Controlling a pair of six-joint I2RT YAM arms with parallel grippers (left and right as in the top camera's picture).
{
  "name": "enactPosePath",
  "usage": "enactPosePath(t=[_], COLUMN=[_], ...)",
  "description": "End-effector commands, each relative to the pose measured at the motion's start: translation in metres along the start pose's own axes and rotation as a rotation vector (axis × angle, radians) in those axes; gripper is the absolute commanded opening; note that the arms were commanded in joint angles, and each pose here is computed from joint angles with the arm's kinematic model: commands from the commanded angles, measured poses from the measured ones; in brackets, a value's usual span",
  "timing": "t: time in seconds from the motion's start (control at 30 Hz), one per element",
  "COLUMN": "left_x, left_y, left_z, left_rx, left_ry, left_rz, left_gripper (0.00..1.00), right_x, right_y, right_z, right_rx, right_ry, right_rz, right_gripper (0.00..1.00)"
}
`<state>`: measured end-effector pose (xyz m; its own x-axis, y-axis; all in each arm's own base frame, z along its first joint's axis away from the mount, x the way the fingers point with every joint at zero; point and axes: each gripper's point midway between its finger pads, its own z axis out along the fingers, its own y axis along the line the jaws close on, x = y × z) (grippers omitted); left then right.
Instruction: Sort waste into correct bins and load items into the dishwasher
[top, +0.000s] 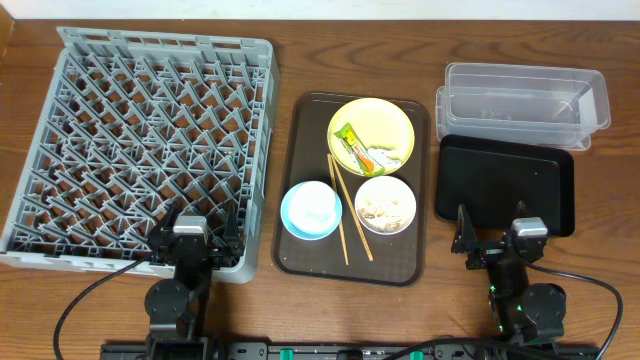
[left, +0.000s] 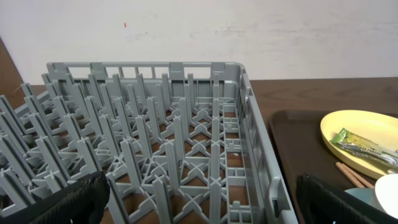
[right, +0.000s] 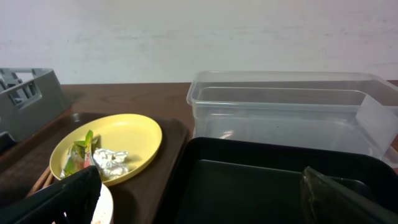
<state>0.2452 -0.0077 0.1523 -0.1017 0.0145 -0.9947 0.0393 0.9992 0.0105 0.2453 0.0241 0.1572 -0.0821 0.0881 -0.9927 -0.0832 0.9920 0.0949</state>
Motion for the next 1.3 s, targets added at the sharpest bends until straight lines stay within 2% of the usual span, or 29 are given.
enactPosePath(t=[0.0,0.93,1.27], left_x=[0.014,0.014,0.02], left_y=[-0.003,-0.003,-0.002], left_z=[0.0,0.0,0.001], left_rx=[0.016,0.016,0.012], left_ry=[0.047,0.046,0.072], left_rz=[0.013,0.013,0.012], left_gripper=[0.97,0.97,0.97], right_x=[0.001,0.001,-0.012], right_y=[0.0,0.002,-0.001], right_z=[0.0,0.0,-0.002], right_rx=[0.003,-0.005,0.011], right_ry=[0.0,0.0,-0.03], right_rz=[-0.009,-0.005,0.1], right_gripper=[0.99,0.99,0.99])
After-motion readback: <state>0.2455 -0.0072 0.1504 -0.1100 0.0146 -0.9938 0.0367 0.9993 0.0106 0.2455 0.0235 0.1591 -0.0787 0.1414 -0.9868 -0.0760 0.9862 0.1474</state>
